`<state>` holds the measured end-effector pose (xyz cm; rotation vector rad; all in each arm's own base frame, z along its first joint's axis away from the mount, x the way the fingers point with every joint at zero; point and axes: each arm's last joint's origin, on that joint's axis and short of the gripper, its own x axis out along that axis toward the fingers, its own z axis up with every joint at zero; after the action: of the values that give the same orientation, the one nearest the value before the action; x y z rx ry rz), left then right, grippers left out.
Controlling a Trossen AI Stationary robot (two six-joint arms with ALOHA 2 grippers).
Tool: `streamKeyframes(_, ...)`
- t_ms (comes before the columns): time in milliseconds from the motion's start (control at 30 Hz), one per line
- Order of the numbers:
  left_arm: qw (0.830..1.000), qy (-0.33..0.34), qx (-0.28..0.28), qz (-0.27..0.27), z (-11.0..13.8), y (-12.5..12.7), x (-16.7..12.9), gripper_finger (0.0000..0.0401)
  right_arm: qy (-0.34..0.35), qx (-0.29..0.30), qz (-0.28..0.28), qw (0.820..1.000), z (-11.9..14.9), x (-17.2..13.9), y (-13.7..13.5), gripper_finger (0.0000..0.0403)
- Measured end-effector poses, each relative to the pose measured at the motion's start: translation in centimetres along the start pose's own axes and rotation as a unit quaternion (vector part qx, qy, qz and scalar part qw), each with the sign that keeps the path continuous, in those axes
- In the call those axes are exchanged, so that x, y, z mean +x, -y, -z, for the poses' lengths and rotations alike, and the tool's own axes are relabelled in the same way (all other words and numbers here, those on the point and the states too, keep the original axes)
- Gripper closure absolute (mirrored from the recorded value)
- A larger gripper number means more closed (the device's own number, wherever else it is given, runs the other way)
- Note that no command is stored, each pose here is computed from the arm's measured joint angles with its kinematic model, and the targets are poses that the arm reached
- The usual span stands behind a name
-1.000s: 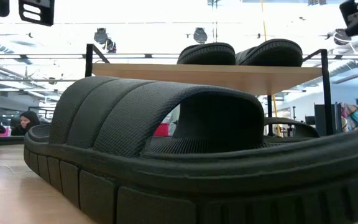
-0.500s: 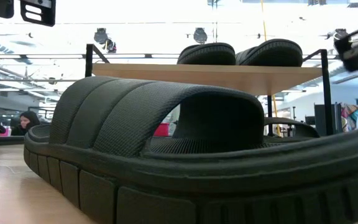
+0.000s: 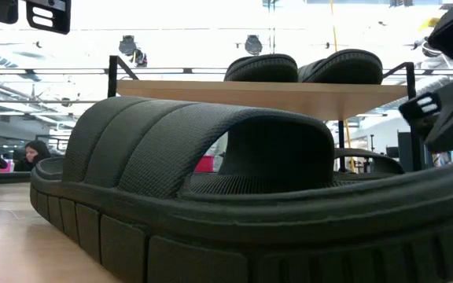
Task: Pick and place slides into the shelf
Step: Put the black slipper under the shelf
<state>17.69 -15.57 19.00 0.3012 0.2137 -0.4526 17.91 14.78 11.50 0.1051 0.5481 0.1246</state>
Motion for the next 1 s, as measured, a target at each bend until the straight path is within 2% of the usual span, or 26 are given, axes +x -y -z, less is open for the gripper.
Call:
streamKeyframes(367, 1.000, -0.007, 0.001, 0.002, 0.1, 0.0, 0.0, 0.0396, -0.034, 0.052, 0.047, 0.997, 1.2, 2.1, 1.8, 0.0403)
streamKeyframes(700, 1.000, -0.015, 0.000, 0.005, 0.3, 0.1, 0.0, 0.0396, -0.053, 0.083, 0.105, 0.990, 1.8, 2.0, 2.8, 0.0403)
streamKeyframes(1000, 1.000, -0.018, -0.001, 0.005, 0.4, 0.1, 0.0, 0.0396, -0.033, 0.090, 0.172, 0.980, 2.0, 1.9, 3.4, 0.0403)
